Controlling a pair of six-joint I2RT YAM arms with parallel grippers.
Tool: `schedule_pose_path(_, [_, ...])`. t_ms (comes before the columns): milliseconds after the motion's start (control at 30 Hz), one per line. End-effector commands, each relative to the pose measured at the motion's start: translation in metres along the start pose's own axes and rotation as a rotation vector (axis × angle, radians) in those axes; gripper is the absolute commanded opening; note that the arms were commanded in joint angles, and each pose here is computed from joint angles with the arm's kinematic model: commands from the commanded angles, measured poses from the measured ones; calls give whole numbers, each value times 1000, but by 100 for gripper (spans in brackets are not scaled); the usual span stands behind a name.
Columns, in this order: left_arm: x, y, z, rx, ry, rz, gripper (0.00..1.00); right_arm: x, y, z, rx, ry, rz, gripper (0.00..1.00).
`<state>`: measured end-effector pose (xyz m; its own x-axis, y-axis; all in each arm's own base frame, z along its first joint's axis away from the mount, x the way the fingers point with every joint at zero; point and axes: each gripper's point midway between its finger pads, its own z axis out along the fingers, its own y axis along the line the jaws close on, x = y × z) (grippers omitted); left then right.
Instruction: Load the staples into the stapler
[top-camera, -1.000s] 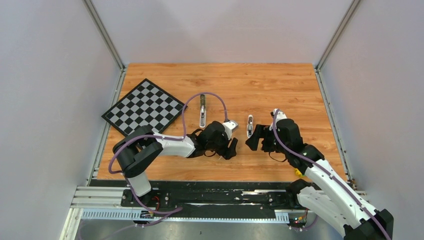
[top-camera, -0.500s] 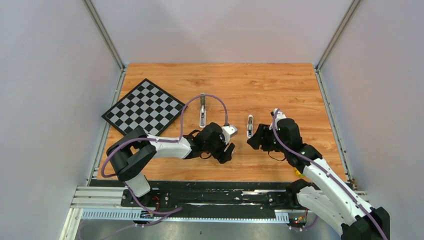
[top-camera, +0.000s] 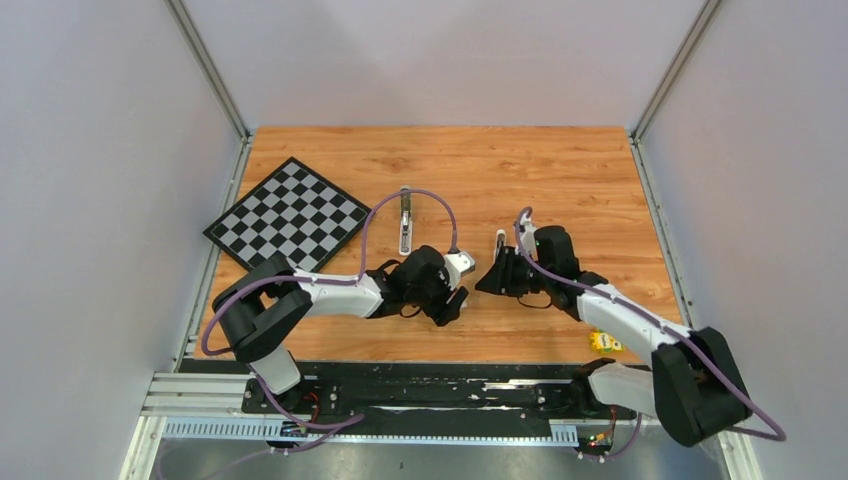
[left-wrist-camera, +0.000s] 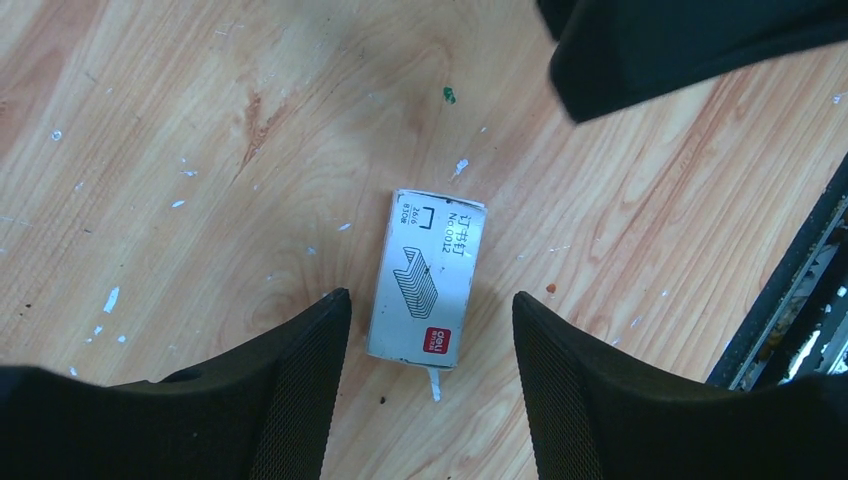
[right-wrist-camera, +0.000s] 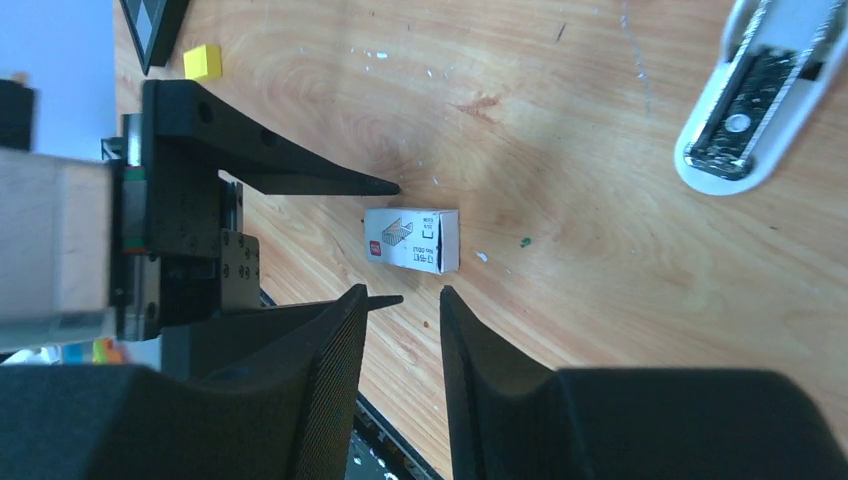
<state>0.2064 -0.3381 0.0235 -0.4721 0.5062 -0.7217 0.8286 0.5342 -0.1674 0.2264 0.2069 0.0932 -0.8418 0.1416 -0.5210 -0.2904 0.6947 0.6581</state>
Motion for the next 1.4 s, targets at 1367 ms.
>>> schedule_pose_path(1367, [12,1,10,3,58,33,44,34,-8,59,-226,188,113,33])
